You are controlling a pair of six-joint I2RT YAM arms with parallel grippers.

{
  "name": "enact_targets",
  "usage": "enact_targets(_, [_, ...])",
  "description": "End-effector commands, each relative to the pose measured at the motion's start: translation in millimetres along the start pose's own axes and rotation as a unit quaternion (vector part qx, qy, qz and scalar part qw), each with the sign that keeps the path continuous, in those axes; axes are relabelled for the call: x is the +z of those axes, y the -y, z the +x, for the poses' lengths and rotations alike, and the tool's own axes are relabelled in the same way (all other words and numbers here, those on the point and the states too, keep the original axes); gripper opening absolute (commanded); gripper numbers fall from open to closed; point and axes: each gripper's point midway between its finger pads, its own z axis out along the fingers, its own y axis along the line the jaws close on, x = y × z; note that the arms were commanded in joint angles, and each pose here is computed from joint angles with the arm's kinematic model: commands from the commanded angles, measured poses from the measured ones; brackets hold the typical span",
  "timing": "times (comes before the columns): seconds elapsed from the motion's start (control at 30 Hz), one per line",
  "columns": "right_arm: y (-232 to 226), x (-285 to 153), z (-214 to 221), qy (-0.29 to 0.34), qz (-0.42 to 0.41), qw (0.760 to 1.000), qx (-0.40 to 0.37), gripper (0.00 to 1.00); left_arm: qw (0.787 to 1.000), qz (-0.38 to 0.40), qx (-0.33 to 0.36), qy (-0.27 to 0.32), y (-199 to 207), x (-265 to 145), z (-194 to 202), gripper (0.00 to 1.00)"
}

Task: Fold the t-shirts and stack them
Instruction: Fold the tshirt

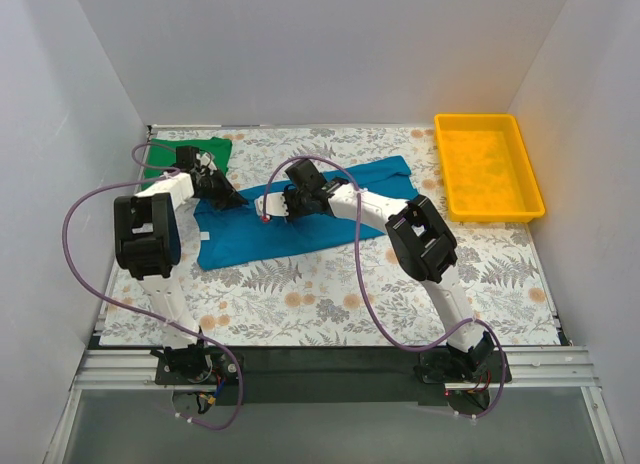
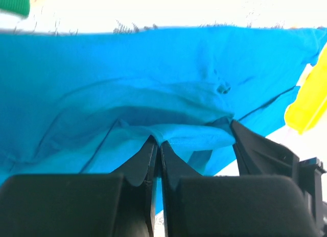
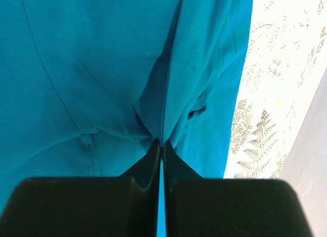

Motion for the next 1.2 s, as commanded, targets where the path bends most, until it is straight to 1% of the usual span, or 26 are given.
enact_targets(0.0, [24.2,-20.6,-10.2,0.003,0.043,0.999,0.007,0.01,0.999,0.005,0.013,0.034,12.6,-3.7,-25.1,0.01])
enact_targets(0.37, [27.6,-22.1,-6.8,-0.004,0.063,0.997,0.033,0.01,0.999,0.026,0.004,0.027,22.5,4.5,-35.9,0.07])
enact_targets(0.4, [28.8,-22.5,-6.6,-0.005,0.067,0.997,0.034,0.01,0.999,0.028,0.003,0.027,23.1,5.0,-36.4,0.08])
enact_targets(0.5, [27.2,-21.8,-5.0,-0.007,0.067,0.997,0.04,0.04,0.999,0.029,0.001,0.027,23.8,5.6,-37.6,0.16])
enact_targets(0.57, [28.2,-21.4,-4.8,-0.007,0.071,0.996,0.046,0.08,0.999,0.03,0.002,0.03,25.5,4.0,-38.8,0.22])
enact_targets(0.63, [35.1,-23.0,-3.9,-0.011,0.088,0.994,0.057,0.13,0.999,0.03,0.003,0.035,26.4,2.1,-40.8,0.23])
enact_targets(0.67, [38.7,-23.5,-4.8,-0.009,0.098,0.992,0.075,0.16,0.999,0.025,0.004,0.041,26.6,1.1,-42.9,0.24])
enact_targets(0.7, [48.6,-28.3,0.7,-0.025,0.125,0.988,0.091,0.24,0.998,0.023,0.005,0.05,27.7,-2.6,-45.9,0.24])
enact_targets(0.73, [56.4,-30.8,0.4,-0.024,0.143,0.984,0.103,0.29,0.998,0.023,0.008,0.061,30.7,-5.8,-49.3,0.24])
enact_targets(0.77, [65.4,-34.9,-0.9,-0.02,0.16,0.978,0.131,0.31,0.997,0.014,0.011,0.078,30.1,-9.3,-54.5,0.24])
enact_targets(0.8, [72.3,-39.2,1.1,-0.023,0.175,0.973,0.146,0.36,0.995,0.016,0.012,0.093,35.1,-18.6,-57.0,0.25])
enact_targets(0.87, [81.3,-43.9,3.5,-0.022,0.192,0.966,0.173,0.39,0.992,0.019,0.021,0.123,41.5,-29.4,-65.0,0.27])
enact_targets(0.9, [86.3,-46.5,2.7,-0.018,0.201,0.96,0.192,0.42,0.99,0.018,0.025,0.138,45.1,-39.4,-67.1,0.28])
enact_targets(1.0, [90.5,-51.8,5.8,-0.015,0.209,0.953,0.22,0.46,0.985,0.018,0.037,0.167,50.9,-58.7,-68.4,0.3])
enact_targets(1.03, [91.6,-55.5,6.7,-0.014,0.21,0.951,0.227,0.46,0.983,0.024,0.044,0.174,56.1,-67.3,-67.5,0.3])
enact_targets(1.07, [92.1,-57.2,7.9,-0.013,0.211,0.949,0.232,0.46,0.985,0.022,0.042,0.168,51.7,-64.2,-63.1,0.3])
enact_targets(1.1, [89.9,-58.9,8.6,-0.007,0.204,0.946,0.251,0.45,0.984,0.031,0.049,0.167,57.0,-70.2,-58.6,0.3])
enact_targets(1.17, [91.8,-69.0,13.1,0.003,0.196,0.941,0.275,0.44,0.988,0.035,0.043,0.145,50.1,-66.6,-41.0,0.29])
